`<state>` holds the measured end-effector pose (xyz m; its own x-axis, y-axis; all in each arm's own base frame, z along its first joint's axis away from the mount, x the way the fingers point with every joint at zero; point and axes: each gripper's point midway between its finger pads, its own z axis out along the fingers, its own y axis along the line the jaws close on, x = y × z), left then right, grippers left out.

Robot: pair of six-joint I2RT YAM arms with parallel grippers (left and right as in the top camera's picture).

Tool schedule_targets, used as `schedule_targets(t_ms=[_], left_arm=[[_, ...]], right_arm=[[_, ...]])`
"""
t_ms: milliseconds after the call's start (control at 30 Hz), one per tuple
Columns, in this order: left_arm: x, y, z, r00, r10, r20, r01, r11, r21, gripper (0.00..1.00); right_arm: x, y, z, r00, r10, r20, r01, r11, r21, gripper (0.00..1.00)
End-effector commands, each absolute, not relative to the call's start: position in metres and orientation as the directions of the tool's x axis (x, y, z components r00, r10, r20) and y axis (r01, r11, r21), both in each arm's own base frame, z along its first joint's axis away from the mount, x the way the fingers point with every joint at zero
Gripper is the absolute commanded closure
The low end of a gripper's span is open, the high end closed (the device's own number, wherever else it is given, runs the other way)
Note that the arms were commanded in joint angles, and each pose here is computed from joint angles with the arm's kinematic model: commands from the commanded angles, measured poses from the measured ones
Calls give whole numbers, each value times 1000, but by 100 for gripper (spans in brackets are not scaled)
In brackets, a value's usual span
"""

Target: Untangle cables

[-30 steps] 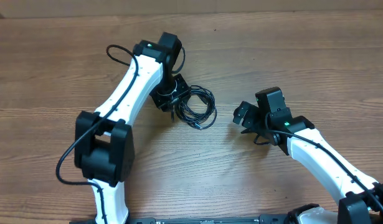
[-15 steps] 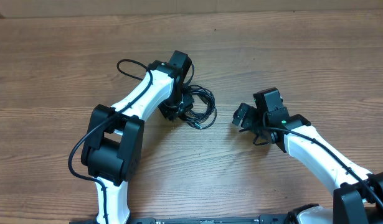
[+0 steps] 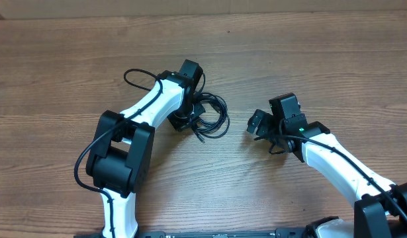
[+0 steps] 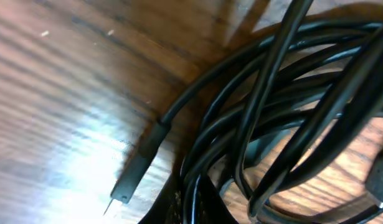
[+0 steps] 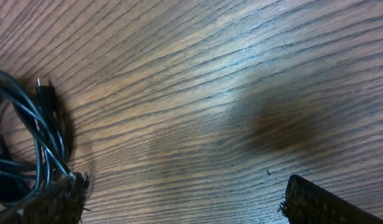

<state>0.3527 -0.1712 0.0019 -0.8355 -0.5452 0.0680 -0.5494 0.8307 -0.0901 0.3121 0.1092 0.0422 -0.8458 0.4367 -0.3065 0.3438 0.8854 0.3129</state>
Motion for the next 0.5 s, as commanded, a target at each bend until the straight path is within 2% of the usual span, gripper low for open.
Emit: schedule_targets(t_ms=[0,200,333,467], left_arm=[[358,-157,20,-847,-531,34,-532,844,-68,96],[366,-153,90,-875,-484,-6,-479,867,-135,96],[367,-164,119,-900,-435,-32,-416,878,-237,96],[366,-173,128,-921,-389,-27,-365,884,-291,96]], right_arm=[[319,110,48,-840,437,-320,337,884,324,0],[319,113,48,-843,437,-315,332,882,334,0],[313,124,48,-865,423,-268,310,873,377,0],[307,137,50,-901,367,-233,247,874,419,0]])
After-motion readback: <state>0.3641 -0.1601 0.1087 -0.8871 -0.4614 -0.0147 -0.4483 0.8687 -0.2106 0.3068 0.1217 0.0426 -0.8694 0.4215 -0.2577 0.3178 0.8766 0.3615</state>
